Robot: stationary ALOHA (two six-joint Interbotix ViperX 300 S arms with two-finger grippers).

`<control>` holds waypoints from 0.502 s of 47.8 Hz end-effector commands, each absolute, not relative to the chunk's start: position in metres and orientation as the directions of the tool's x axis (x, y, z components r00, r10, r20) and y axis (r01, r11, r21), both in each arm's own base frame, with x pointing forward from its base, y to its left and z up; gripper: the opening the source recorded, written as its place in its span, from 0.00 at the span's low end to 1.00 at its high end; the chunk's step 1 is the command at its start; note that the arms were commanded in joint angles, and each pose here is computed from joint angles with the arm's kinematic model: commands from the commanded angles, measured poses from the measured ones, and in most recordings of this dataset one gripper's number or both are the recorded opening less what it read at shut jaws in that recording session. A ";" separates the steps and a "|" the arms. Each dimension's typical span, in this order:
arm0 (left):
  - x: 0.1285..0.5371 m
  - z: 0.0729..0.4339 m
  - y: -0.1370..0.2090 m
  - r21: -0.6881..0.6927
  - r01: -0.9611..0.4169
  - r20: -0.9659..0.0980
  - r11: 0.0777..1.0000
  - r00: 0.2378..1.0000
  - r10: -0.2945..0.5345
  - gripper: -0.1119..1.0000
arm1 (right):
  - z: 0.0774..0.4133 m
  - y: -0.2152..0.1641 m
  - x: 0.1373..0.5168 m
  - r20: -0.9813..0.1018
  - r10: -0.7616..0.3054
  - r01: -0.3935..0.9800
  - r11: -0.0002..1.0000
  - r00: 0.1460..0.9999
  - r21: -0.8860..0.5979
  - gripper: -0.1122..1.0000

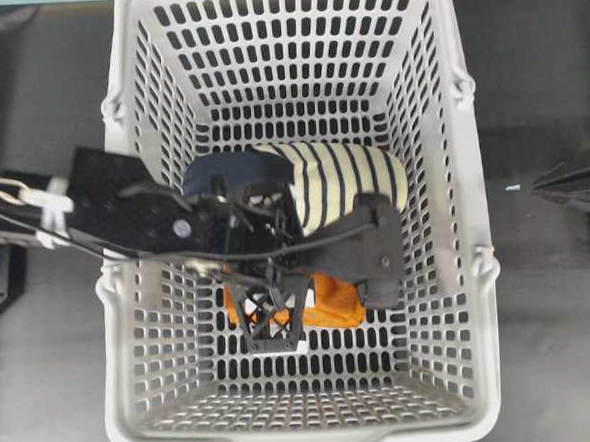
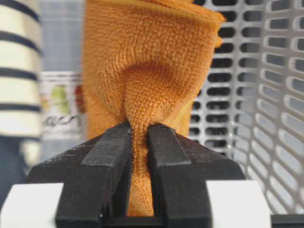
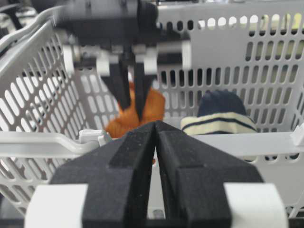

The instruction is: Pick up the orange cloth from the shopping basket with the left arm.

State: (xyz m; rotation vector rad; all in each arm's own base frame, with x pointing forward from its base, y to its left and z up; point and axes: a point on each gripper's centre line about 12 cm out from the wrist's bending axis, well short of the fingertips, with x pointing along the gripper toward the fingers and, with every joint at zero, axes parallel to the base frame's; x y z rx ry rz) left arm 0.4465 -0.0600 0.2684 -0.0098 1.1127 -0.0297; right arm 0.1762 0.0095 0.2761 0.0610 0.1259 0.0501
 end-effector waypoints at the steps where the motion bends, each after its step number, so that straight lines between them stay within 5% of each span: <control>1: 0.442 0.317 -0.056 -0.032 0.006 -0.865 0.999 0.500 -0.030 0.17 | 0.279 0.010 0.177 -0.113 0.055 -0.048 0.997 0.992 0.069 0.09; 15: 0.428 0.408 -0.054 -0.039 0.000 -0.834 0.999 0.551 -0.033 0.17 | 0.279 0.010 0.177 -0.113 0.055 -0.048 0.997 0.992 0.069 0.09; 24: 0.424 0.431 -0.056 -0.038 0.002 -0.846 0.999 0.533 -0.033 0.17 | 0.279 0.010 0.176 -0.110 0.055 -0.048 0.996 0.992 0.069 0.09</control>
